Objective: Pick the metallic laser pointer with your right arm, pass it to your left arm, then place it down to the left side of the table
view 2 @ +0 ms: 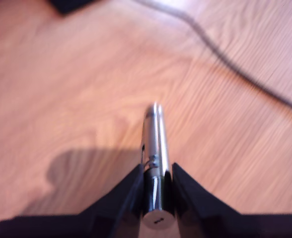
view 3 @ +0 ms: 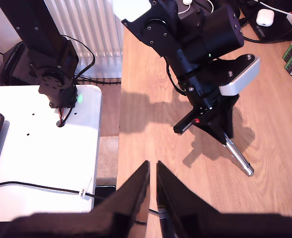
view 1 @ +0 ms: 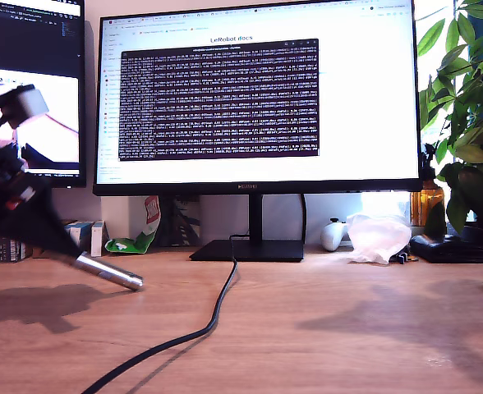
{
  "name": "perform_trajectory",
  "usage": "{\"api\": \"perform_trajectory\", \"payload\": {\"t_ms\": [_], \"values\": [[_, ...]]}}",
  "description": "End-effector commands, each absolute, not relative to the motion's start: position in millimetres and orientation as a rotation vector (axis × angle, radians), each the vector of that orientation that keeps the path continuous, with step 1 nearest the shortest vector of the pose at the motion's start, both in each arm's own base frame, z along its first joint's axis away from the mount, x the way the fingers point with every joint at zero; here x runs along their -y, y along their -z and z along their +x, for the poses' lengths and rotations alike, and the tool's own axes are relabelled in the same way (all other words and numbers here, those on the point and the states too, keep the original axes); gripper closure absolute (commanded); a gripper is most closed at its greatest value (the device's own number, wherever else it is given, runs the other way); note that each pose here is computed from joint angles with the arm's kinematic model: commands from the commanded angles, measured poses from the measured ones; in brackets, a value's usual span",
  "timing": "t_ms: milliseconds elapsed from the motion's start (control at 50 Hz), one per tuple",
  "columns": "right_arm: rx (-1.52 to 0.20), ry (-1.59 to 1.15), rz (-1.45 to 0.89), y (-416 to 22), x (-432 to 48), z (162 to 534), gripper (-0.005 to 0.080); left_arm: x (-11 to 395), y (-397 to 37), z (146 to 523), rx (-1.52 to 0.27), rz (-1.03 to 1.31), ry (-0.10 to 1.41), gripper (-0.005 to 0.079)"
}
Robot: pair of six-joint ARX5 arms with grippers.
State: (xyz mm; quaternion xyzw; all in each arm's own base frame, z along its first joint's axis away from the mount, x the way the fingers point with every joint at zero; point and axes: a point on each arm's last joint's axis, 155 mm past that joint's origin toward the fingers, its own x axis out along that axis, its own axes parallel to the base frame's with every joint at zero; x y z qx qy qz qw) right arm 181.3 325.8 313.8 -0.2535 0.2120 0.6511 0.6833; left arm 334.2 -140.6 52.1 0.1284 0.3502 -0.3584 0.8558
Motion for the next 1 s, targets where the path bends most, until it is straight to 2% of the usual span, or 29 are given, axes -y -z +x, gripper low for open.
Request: {"api": "perform_trajectory", "payload": {"t_ms": [0, 180, 360, 540, 660, 820, 980], "values": [[-0.475, -1.464, -0.569, -313, -328, 182, 0.0765, 135, -41, 328, -0.788, 0.275, 0.741, 0.0766], [-0.475, -1.464, -0.569, -313, -328, 182, 0.0765, 130, -32, 318, -0.85, 0.274, 0.729, 0.0763], [-0.475, -1.465, -0.569, -313, -328, 182, 0.0765, 128, -26, 309, -0.898, 0.266, 0.733, 0.0596], [-0.478, -1.465, -0.568, -313, -328, 182, 0.0765, 127, -24, 307, -0.912, 0.264, 0.733, 0.0567], [-0.481, -1.464, -0.566, -312, -328, 182, 0.0765, 128, -25, 307, -0.908, 0.26, 0.736, 0.0454], [-0.507, -1.419, -0.535, -312, -321, 193, 0.0765, 135, -33, 308, -0.892, 0.221, 0.751, 0.0453], [-0.54, -1.301, -0.515, -310, -303, 223, 0.0765, 138, -57, 323, -0.841, 0.178, 0.721, 0.0453]]}}
